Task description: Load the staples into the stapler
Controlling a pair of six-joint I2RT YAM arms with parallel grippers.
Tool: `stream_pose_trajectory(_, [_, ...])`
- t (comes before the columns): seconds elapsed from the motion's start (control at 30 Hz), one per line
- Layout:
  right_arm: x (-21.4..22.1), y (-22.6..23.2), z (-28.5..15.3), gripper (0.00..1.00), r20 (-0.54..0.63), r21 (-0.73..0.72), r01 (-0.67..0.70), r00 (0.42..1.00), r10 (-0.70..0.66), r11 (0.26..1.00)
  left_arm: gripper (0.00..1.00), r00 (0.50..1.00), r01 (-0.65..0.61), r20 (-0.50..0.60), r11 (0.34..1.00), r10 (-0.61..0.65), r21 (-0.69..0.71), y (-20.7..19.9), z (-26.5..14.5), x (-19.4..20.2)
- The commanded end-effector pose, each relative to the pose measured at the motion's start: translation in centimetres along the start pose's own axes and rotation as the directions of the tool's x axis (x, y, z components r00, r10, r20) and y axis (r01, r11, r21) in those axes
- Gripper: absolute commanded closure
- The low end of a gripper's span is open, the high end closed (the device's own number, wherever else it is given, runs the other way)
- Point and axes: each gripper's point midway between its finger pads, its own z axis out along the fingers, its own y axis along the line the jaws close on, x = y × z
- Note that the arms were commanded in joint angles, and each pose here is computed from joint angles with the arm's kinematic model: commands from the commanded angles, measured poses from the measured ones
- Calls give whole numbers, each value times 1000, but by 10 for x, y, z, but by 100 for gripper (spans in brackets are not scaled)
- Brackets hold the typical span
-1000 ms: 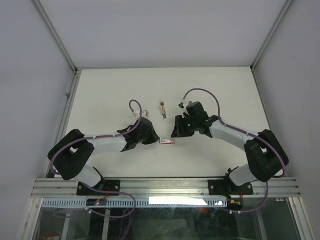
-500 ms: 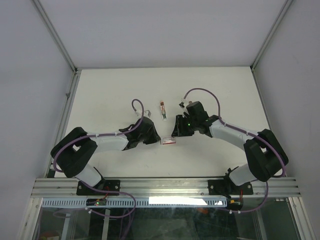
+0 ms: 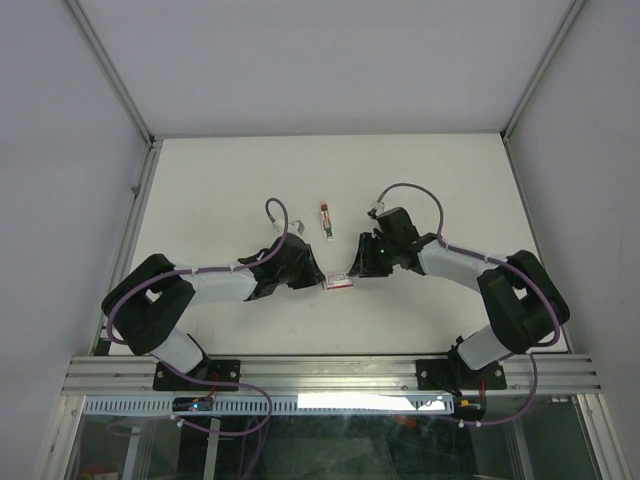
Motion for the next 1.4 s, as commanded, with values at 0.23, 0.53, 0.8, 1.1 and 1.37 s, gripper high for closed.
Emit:
stream_pose_trajectory(0.23, [-19,14,6,67,55,-56,2,998,1,998,80,999,-1,32,997,-1,72,-15,-3,-12])
stream_pose_trajectory(0.53, [-17,14,10,73,42,-69,-1,999,4,998,84,1000,9,15,999,-10,53,-9,-1,-6])
stream_pose_trajectory(0.8, [-17,18,14,78,32,-93,-6,999,9,996,84,1000,5,2,998,-5,57,-11,1,-5])
stream_pose_trajectory(1.1, [-14,21,15,80,18,-114,-8,1000,11,993,84,1000,5,-8,998,-5,57,-10,4,-2])
stream_pose_trajectory(1.37, [-12,20,18,92,7,-113,-15,1000,16,993,91,1000,9,-5,999,-8,54,-9,5,-2])
